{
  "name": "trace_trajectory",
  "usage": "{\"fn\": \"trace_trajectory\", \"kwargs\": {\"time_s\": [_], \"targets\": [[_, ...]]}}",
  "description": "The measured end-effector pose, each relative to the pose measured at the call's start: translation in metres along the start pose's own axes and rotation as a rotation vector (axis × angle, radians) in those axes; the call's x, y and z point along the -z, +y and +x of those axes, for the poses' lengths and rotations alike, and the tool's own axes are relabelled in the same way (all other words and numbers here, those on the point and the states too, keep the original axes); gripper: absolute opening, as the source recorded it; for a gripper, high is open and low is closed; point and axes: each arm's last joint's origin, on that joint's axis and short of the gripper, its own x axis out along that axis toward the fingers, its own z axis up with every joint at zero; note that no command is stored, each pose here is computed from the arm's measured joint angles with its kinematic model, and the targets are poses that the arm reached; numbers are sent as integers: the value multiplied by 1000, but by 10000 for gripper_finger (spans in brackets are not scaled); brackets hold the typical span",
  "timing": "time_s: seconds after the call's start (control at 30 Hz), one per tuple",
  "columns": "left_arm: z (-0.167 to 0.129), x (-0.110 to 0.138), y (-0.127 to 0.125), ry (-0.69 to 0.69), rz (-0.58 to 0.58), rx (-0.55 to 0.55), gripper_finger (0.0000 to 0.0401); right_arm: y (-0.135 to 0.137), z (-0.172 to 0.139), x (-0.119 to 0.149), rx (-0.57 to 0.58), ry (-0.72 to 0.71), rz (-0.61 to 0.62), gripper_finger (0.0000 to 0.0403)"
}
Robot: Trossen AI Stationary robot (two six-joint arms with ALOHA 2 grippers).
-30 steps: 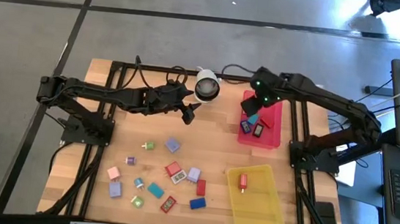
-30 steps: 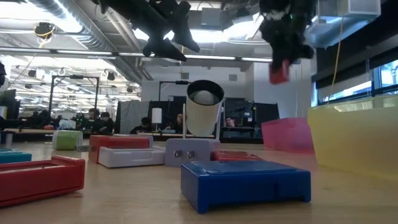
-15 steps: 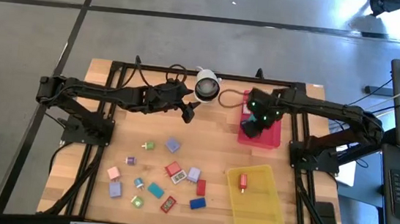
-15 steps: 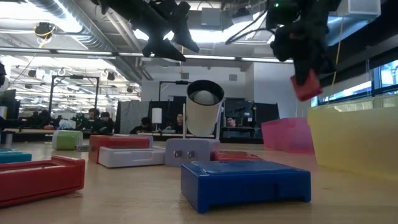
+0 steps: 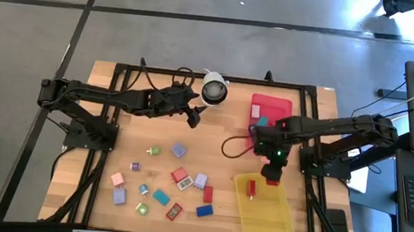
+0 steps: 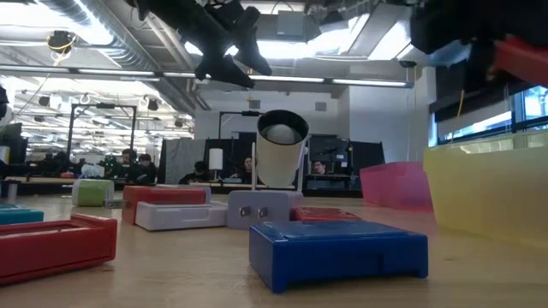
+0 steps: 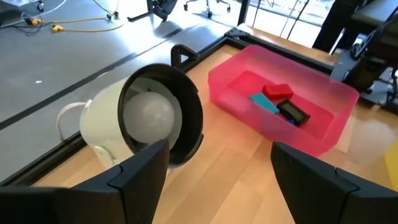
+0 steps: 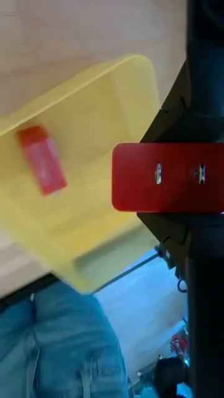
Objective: Pick & Place Office items
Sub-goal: Put the top red charger adapter into the yellow bin, then put the top purple charger adapter into the yellow bin
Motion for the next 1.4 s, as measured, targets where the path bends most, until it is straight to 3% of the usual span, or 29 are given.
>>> {"fn": "trace_trajectory", "kwargs": {"time_s": [0.17, 0.47, 0.7, 0.9, 1.2, 1.4], "targets": [[0, 2, 1, 21, 9, -6, 279, -14, 29, 8, 42, 71, 65, 125], [0, 5, 1, 49, 16, -11, 279, -19, 76, 11, -66, 63, 83, 127], [0, 5, 1, 48, 5, -11, 279, -22, 78, 6, 98, -128, 95, 157], [0, 6, 1, 56, 5, -3, 279, -24, 78, 4, 160, -194, 95, 182], [-1, 10, -1, 126, 15, 84, 279, -24, 78, 4, 134, -168, 100, 230], [-4, 22, -2, 304, 10, 239, 279, -26, 74, 2, 52, -104, 125, 240]]}}
